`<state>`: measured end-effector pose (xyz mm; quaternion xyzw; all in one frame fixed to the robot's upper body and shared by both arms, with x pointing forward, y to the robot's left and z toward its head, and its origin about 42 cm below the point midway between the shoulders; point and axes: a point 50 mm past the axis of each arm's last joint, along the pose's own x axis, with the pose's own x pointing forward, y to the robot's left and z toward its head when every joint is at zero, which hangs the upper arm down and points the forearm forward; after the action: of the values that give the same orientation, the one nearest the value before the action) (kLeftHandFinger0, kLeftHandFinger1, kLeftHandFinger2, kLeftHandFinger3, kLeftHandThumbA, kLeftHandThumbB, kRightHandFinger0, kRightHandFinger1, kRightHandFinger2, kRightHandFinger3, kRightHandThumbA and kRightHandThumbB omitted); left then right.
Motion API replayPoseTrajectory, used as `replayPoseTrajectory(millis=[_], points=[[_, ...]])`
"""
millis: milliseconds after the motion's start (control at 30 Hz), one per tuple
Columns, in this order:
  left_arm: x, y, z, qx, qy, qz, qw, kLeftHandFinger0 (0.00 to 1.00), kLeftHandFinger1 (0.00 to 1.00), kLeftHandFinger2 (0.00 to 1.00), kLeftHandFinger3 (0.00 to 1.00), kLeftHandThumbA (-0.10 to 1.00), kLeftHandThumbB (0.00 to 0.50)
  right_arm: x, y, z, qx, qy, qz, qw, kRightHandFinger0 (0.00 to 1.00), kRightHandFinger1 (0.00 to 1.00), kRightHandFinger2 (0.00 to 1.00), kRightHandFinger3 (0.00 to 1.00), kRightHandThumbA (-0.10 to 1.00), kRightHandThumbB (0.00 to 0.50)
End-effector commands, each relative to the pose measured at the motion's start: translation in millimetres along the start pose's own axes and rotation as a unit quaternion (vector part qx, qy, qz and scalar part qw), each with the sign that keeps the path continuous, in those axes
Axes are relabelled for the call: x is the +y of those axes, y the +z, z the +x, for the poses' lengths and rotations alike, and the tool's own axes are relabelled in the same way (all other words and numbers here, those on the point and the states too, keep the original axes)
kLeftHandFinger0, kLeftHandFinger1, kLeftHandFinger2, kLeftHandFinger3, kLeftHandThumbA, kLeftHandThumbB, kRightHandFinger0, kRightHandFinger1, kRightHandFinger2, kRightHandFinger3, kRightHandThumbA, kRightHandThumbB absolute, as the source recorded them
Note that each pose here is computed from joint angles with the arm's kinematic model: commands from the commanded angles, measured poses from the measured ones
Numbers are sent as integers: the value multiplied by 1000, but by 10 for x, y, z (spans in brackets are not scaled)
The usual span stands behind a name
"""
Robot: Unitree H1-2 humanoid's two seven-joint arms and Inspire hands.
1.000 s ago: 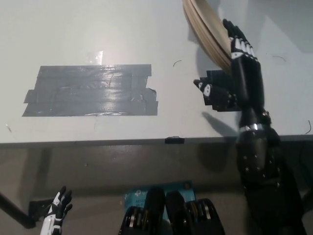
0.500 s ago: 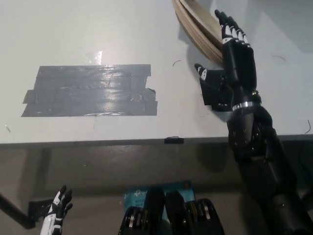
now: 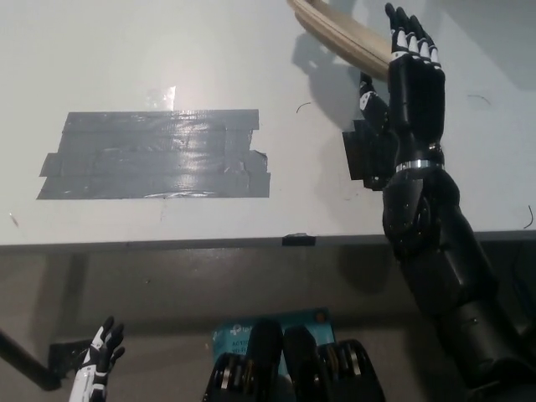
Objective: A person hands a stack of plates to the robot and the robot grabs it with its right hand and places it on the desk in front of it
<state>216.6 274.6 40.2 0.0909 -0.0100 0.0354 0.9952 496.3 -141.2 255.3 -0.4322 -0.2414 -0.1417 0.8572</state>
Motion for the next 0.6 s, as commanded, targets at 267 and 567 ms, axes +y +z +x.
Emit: replayPoseTrajectory(millis=[267,567], points=[[23,59,24,-28,1,-1,1000,1000,1000,1000,1000,1000,279,-326,283,397,-96,-50,41,993,0,0,0,42,578,71],[37,76,80,-33,1,0,999,1000,1000,1000,1000,1000,274,-379,287,422,-104,-52,37,993,0,0,98,67,604,59]])
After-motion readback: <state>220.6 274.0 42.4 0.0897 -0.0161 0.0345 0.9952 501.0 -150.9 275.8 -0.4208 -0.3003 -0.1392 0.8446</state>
